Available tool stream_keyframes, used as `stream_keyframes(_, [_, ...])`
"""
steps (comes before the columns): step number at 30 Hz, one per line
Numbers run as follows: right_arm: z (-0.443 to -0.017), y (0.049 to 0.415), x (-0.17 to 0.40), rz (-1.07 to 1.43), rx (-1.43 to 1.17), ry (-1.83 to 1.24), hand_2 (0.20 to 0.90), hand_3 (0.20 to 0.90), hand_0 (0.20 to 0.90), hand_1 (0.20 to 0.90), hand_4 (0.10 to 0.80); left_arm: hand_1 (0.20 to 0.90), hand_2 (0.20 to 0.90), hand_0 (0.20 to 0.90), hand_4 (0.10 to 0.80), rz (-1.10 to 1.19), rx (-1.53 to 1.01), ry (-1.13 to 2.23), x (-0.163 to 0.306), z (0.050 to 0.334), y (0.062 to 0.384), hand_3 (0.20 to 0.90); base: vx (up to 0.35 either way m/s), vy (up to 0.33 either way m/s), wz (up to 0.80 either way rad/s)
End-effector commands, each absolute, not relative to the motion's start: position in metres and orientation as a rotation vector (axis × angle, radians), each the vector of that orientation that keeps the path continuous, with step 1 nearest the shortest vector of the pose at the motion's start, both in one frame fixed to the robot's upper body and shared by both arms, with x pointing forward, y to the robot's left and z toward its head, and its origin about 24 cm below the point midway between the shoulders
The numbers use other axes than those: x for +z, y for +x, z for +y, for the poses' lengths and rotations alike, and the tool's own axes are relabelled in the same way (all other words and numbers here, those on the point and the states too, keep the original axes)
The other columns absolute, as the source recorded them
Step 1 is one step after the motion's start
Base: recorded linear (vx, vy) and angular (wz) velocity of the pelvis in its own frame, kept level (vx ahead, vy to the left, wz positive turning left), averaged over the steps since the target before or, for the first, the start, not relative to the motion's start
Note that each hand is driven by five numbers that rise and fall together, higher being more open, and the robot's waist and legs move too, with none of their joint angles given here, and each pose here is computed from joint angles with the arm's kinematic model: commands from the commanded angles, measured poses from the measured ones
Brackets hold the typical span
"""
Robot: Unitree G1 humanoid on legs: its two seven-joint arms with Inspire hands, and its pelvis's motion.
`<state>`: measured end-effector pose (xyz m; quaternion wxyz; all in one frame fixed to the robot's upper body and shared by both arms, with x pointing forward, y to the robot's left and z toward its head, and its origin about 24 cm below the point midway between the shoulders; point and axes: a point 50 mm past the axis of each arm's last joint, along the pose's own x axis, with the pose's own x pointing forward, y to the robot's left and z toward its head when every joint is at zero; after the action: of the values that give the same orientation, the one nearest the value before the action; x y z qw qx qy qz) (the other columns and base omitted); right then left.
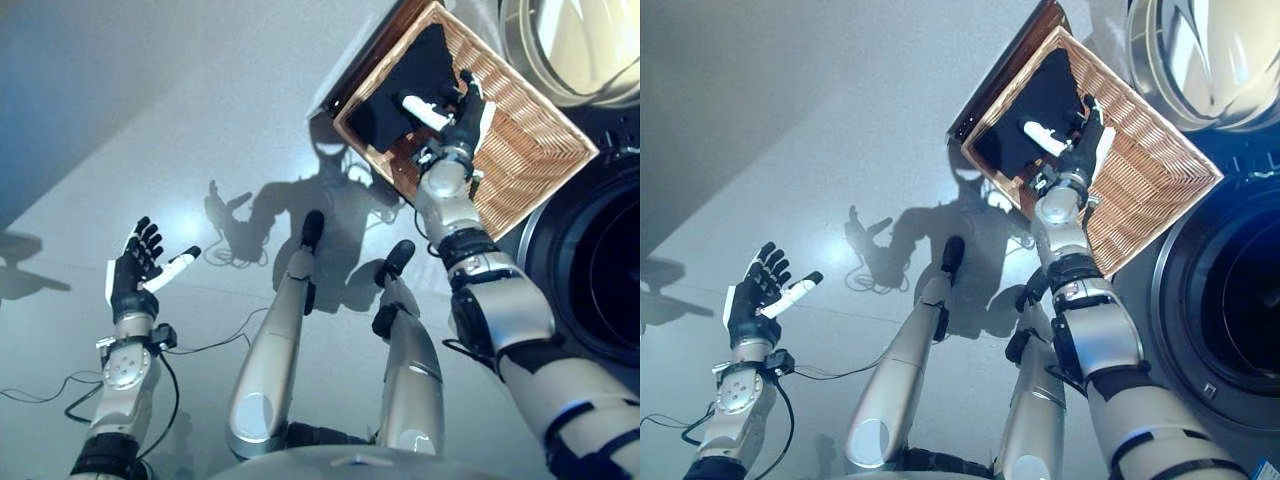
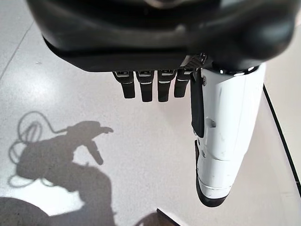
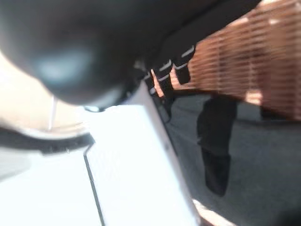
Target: Pick up the clothes and place them into the washing machine
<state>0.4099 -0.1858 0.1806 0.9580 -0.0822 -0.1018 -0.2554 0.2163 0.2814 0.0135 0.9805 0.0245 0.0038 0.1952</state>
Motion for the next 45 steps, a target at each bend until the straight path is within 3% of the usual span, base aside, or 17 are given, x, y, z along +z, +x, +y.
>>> stream_keyframes(1, [-0.196,0.405,0.219,-0.416,-0.565,-0.467,0.9,0.9,0.9,0.9,0.8,0.9,0.9,0.9,0.8,-0.081,0.508,0.137,0.031,0.31,0.189,0.9,0.009,-0.008,0.12])
stream_keyframes(6, [-0.208,0.401,0.22,-0.45,-0.572,-0.846,0.9,0.9,0.9,0.9,0.8,0.9,0.9,0.9,0.8,-0.096,0.513,0.166,0.035,0.314,0.188,0.9,0.005,-0.008,0.06])
stream_keyframes(29, [-0.275,0.364,0.215,-0.52,-0.675,-1.457,0.9,0.9,0.9,0.9,0.8,0.9,0.9,0.9,0.8,-0.08,0.465,0.149,0.027,0.304,0.187,0.9,-0.001,0.003,-0.02])
stream_keyframes(45, [-0.265,0.38,0.231,-0.562,-0.533,-2.011,0.9,0.9,0.9,0.9,0.8,0.9,0.9,0.9,0.8,-0.054,0.41,0.15,0.023,0.304,0.189,0.9,0.0,0.0,0.01])
